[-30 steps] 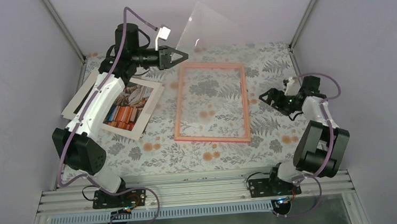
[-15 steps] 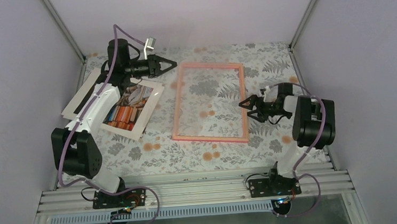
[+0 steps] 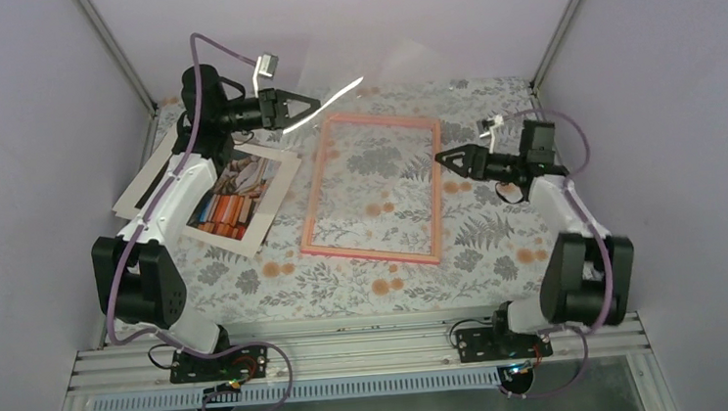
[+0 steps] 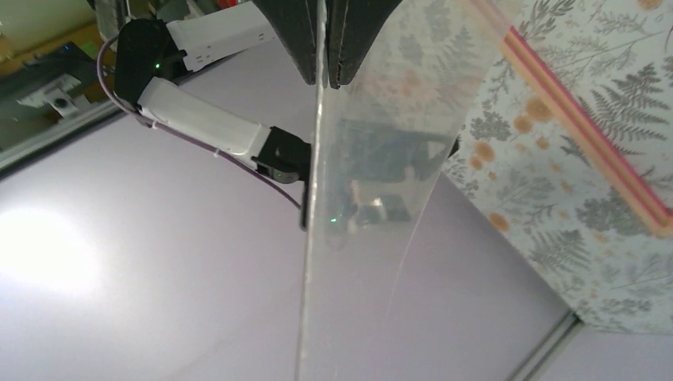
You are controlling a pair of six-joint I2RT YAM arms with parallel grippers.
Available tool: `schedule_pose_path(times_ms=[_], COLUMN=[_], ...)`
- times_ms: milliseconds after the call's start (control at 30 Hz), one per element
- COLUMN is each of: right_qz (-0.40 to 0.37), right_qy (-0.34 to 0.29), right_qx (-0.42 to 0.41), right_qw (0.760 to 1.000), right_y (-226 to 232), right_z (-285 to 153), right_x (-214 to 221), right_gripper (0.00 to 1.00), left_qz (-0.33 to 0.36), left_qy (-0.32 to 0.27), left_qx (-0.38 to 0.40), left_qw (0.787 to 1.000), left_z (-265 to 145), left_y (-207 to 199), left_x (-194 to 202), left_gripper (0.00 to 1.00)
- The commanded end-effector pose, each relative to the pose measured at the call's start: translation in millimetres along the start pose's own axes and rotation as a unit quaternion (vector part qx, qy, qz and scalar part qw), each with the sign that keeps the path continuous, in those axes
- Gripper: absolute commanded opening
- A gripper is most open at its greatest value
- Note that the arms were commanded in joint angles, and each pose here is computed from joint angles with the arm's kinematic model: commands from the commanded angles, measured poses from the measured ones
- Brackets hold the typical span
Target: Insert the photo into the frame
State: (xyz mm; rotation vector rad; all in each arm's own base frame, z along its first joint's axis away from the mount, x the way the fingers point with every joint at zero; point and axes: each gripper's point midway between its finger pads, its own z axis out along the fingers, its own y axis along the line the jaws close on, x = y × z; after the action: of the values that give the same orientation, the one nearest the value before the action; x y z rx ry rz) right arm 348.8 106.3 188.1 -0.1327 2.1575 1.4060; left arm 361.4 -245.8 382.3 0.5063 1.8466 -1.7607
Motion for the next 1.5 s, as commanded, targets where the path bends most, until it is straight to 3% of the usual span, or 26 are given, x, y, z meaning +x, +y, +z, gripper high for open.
schedule_pose_path(times_ms=[0,200,433,500,633,767,800,967,1133,1467], right_qz=[-0.124,-0.203,-0.213,-0.204,-0.209,-0.195,-0.19,-0.174,-0.15,-0.1], right_qy=[-0.034,-0.08,-0.085,-0.084,-0.075,-0.069,-0.069,-0.063,-0.051,-0.055], right_qx=[-0.079,-0.079,-0.11,-0.118,-0.142,-0.146,-0.145,-0.13,-0.115,-0.126], right_qw=[0.989,0.973,0.967,0.968,0.965,0.967,0.969,0.974,0.981,0.985], right_y=[77,122,156,164,183,190,191,188,174,164], right_z=[-18,-24,-7,-5,-7,-8,-9,-12,-14,-12], right_x=[-19,-33,-38,-42,-46,-45,-45,-46,-43,-52], right_gripper=[1.0,1.0,1.0,0.96,0.58,0.12,0.05,0.03,0.03,0.03], left_qz=[0.061,0.104,0.128,0.127,0.105,0.099,0.098,0.114,0.16,0.123], left_qy=[0.013,0.02,0.026,0.025,0.008,0.001,0.003,0.044,0.078,0.113], left_qx=[0.053,0.075,0.091,0.09,0.062,0.03,0.023,0.028,0.006,-0.018], left_qw=[0.997,0.992,0.987,0.988,0.993,0.995,0.995,0.992,0.984,0.986], left_z=[-10,-12,-14,-14,-19,-22,-22,-23,-28,-33], left_y=[-34,-63,-85,-86,-68,-49,-46,-39,-32,3], left_x=[-11,-19,-16,-13,-15,-16,-15,3,25,65], left_gripper=[0.02,0.02,0.02,0.02,0.02,0.03,0.04,0.2,0.3,0.37])
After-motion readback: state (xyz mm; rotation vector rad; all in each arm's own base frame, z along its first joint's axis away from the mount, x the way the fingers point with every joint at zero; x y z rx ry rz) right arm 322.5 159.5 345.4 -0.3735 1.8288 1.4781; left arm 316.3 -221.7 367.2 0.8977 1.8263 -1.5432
